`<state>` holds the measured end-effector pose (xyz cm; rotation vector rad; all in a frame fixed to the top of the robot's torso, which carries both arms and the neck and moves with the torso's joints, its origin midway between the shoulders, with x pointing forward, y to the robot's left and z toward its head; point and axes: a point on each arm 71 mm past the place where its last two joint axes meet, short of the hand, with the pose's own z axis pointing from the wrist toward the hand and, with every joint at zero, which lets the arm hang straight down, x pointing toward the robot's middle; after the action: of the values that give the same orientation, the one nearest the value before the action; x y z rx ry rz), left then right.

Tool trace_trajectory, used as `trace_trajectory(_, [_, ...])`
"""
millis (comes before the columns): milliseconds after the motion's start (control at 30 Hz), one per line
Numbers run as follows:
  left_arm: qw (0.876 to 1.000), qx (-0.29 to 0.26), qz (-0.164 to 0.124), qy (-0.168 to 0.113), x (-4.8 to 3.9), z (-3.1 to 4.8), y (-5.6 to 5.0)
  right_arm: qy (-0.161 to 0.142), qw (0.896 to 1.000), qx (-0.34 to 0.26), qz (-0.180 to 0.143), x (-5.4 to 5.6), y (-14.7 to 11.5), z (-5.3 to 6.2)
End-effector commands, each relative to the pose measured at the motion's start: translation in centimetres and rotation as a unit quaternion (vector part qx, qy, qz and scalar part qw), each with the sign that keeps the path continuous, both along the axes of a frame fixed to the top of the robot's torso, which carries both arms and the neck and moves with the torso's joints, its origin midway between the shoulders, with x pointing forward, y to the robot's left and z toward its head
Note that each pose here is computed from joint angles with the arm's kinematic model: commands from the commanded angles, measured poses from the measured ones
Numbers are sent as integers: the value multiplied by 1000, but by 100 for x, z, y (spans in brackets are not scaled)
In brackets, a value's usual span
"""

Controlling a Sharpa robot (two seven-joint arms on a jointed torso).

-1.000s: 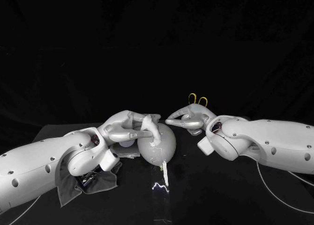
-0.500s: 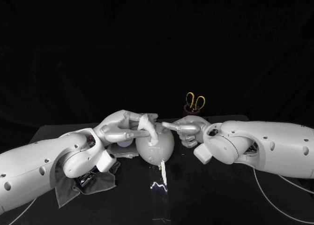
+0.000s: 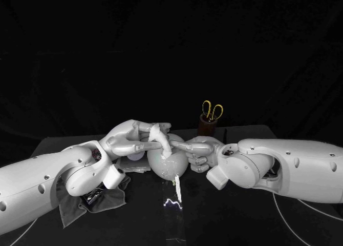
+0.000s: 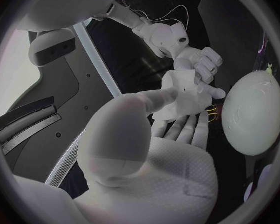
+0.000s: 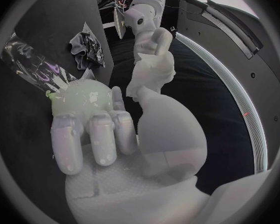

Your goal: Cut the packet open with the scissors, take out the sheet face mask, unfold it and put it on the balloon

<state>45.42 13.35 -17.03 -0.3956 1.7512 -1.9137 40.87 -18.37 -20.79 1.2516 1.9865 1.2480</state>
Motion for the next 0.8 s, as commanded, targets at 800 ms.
trace_trajectory(800, [1000,-16,3,-3,-14,37,-3,-28,996,69,-44,-6,80,55])
